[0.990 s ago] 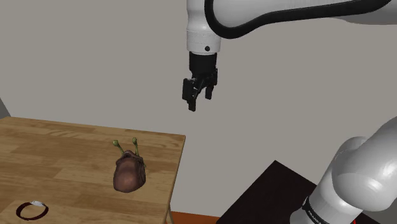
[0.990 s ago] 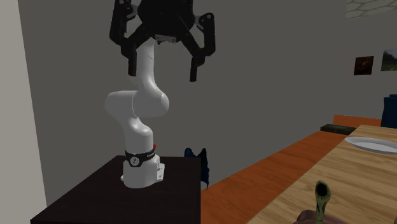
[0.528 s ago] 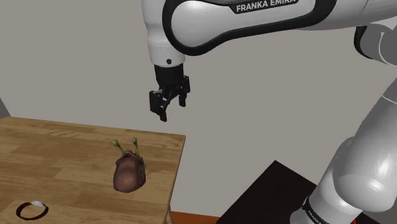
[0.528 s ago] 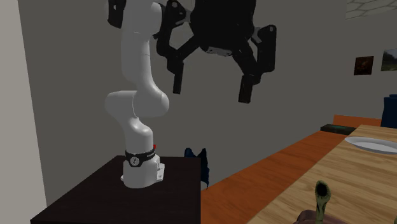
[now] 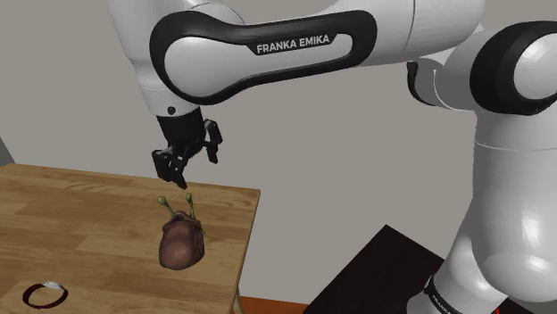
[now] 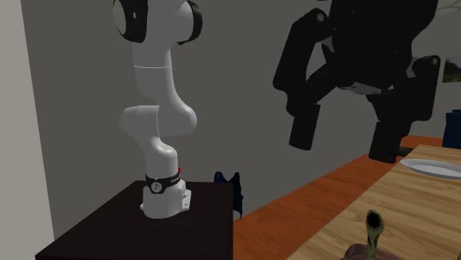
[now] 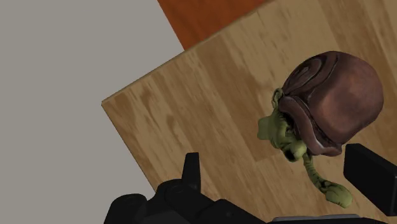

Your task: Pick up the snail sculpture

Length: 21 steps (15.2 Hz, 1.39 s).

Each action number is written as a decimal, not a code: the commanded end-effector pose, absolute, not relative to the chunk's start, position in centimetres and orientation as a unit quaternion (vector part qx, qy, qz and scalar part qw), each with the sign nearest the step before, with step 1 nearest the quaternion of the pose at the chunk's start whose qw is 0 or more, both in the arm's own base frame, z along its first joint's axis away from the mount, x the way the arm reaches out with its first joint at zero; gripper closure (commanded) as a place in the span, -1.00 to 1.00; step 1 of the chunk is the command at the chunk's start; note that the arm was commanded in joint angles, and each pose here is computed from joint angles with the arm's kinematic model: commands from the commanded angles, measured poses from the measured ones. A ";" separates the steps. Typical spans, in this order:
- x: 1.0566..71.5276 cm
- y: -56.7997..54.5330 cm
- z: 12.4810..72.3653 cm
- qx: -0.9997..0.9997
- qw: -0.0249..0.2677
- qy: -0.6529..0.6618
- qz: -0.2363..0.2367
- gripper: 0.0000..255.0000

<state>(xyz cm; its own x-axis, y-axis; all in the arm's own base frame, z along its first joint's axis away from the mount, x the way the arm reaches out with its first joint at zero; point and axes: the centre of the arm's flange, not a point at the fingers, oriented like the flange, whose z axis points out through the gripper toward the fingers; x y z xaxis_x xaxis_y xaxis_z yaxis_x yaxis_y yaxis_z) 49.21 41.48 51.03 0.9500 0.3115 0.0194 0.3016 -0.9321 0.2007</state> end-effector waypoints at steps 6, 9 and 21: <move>53.2 49.6 46.9 0.977 0.125 0.172 0.031 -1.00; 53.2 49.6 45.3 0.977 0.125 0.172 0.031 -1.00; 53.2 49.6 43.0 0.977 0.125 0.172 0.031 1.00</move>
